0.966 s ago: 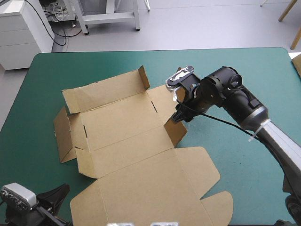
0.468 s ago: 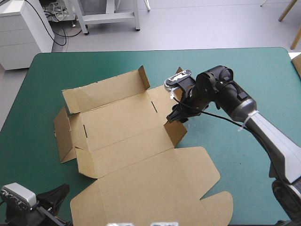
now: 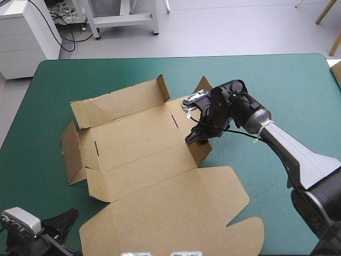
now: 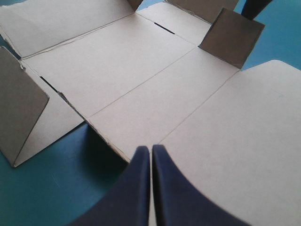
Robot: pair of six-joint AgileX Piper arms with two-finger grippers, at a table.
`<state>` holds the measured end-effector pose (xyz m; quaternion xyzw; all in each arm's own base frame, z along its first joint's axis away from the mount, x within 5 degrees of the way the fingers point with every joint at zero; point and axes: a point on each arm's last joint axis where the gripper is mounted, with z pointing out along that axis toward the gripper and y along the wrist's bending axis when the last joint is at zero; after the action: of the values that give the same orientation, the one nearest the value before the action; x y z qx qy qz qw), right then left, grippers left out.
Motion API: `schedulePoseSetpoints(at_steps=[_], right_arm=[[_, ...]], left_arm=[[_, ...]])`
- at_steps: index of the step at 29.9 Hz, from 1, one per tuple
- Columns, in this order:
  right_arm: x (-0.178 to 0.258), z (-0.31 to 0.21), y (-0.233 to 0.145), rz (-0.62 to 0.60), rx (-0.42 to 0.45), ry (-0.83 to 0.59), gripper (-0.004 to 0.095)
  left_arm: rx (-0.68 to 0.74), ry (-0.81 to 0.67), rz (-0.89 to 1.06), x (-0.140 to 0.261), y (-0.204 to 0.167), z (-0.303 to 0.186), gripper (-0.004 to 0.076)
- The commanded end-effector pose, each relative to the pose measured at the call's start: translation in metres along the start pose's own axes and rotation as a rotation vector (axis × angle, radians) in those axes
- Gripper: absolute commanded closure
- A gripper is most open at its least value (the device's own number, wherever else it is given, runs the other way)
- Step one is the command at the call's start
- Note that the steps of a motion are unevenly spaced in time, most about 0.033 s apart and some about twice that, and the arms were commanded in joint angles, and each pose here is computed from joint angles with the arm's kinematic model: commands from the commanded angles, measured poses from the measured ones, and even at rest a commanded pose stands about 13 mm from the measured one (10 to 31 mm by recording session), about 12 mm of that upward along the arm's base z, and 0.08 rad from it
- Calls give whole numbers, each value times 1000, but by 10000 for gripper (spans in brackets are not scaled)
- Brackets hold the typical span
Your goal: Fold the box
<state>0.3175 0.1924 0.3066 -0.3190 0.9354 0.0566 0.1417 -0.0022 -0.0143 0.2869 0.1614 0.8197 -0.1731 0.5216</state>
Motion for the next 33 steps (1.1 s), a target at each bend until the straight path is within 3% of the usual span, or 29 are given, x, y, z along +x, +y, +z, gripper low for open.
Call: schedulePoseSetpoints(at_steps=[1,6,11,25,33], right_arm=[[7,-7,-5,-17,8,-20,348],[10,4,-13,31,-32,-14,348],[4,5,-9,33,-154,-84,348],[-2,35,-13,57,-166,-49,358],[-4,42,-12,77,-190,-49,505]], left_arm=[[18,-76,-10,-12,-2,-2,731],[18,-76,-10,-12,-2,-2,731],[18,-76,-10,-12,-2,-2,731],[18,-76,-10,-12,-2,-2,731],[18,-76,-10,-12,-2,-2,731]])
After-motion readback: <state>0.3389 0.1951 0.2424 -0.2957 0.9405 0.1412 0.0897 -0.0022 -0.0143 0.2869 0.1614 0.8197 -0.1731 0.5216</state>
